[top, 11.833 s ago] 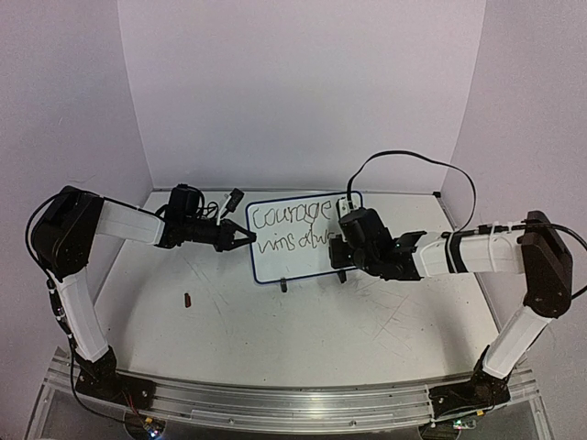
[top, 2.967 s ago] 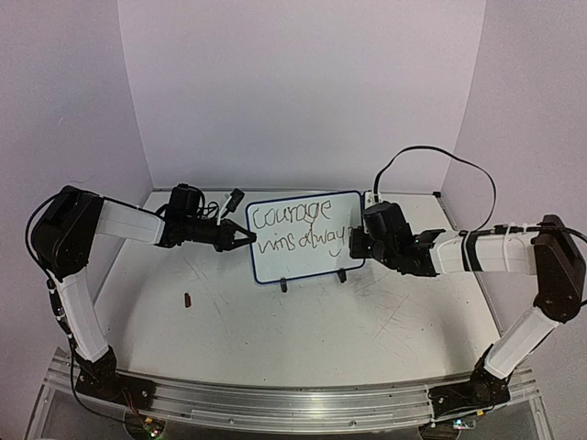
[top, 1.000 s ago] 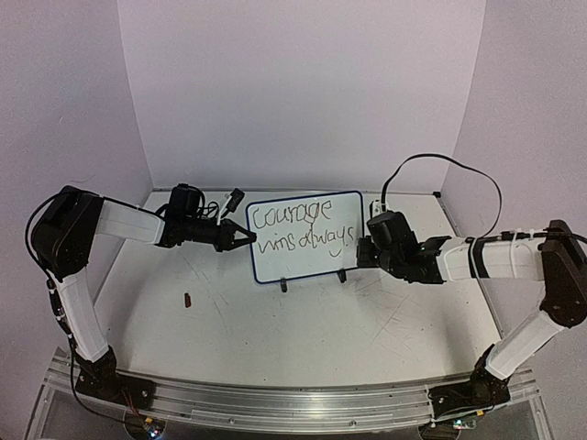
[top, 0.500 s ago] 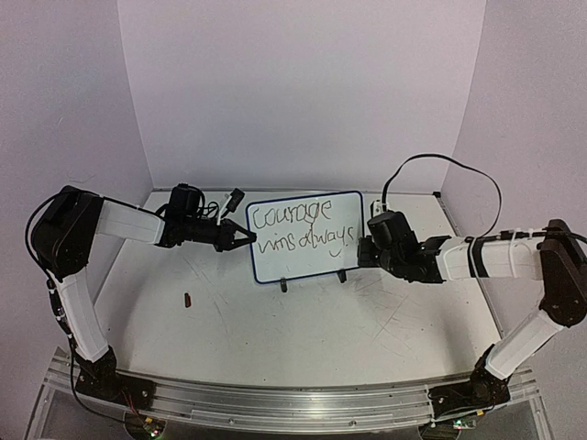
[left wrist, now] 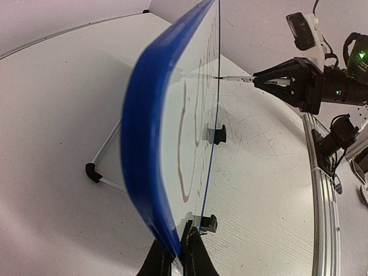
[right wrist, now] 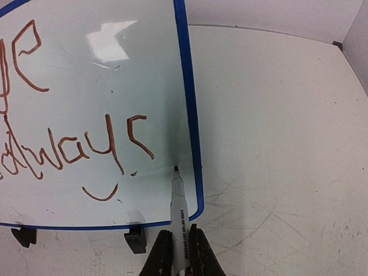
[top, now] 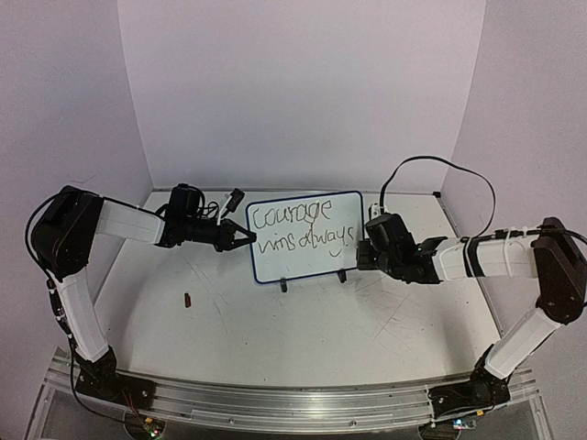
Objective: Write a sentence on the whiteboard
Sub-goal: Write a sentence on the whiteboard, then pick up the pen cap from the center of the board, then insert the pen cap into the whiteboard marker, then put down the whiteboard marker at the center of the board.
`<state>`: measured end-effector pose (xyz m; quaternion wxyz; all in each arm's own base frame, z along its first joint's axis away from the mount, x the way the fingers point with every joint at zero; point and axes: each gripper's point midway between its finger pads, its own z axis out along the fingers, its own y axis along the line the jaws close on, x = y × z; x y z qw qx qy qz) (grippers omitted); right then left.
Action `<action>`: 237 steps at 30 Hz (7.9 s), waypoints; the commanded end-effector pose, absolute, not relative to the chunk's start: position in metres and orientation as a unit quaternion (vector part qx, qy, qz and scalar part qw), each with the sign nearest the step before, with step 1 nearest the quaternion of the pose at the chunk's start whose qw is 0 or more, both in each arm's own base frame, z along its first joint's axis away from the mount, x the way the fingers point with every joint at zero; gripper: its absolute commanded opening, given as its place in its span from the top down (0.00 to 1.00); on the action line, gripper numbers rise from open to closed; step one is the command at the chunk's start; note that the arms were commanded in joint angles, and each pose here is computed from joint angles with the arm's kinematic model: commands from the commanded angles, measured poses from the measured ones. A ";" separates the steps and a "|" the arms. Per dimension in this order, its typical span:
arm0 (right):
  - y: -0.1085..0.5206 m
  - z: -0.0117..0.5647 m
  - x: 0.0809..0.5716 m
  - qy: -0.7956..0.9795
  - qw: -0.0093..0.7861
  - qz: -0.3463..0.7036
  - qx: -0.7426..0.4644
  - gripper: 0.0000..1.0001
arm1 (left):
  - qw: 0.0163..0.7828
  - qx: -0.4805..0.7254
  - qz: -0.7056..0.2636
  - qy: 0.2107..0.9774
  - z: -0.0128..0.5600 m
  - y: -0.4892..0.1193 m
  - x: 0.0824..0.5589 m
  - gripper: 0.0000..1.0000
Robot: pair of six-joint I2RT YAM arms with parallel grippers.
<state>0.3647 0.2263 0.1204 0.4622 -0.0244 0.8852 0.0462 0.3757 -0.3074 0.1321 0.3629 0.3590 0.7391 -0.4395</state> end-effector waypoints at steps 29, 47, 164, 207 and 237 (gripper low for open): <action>0.187 0.233 0.328 0.809 0.580 0.083 -0.045 1.00 | 0.445 0.270 -0.283 0.806 0.182 -0.254 0.408 0.48; 0.231 0.229 0.315 0.802 0.554 0.163 -0.152 1.00 | 0.165 -0.128 -0.087 0.974 0.071 -0.133 0.271 0.27; 0.392 0.237 0.269 0.863 0.261 0.358 -0.242 1.00 | 0.649 0.510 -0.026 0.565 0.210 -0.361 0.272 1.00; 0.467 0.158 0.251 0.870 0.174 0.400 -0.231 1.00 | 0.667 0.535 -0.026 0.517 0.249 -0.392 0.203 1.00; 0.219 0.390 0.271 0.773 0.584 0.223 -0.109 0.10 | 0.454 0.240 -0.146 0.845 0.126 -0.309 0.195 1.00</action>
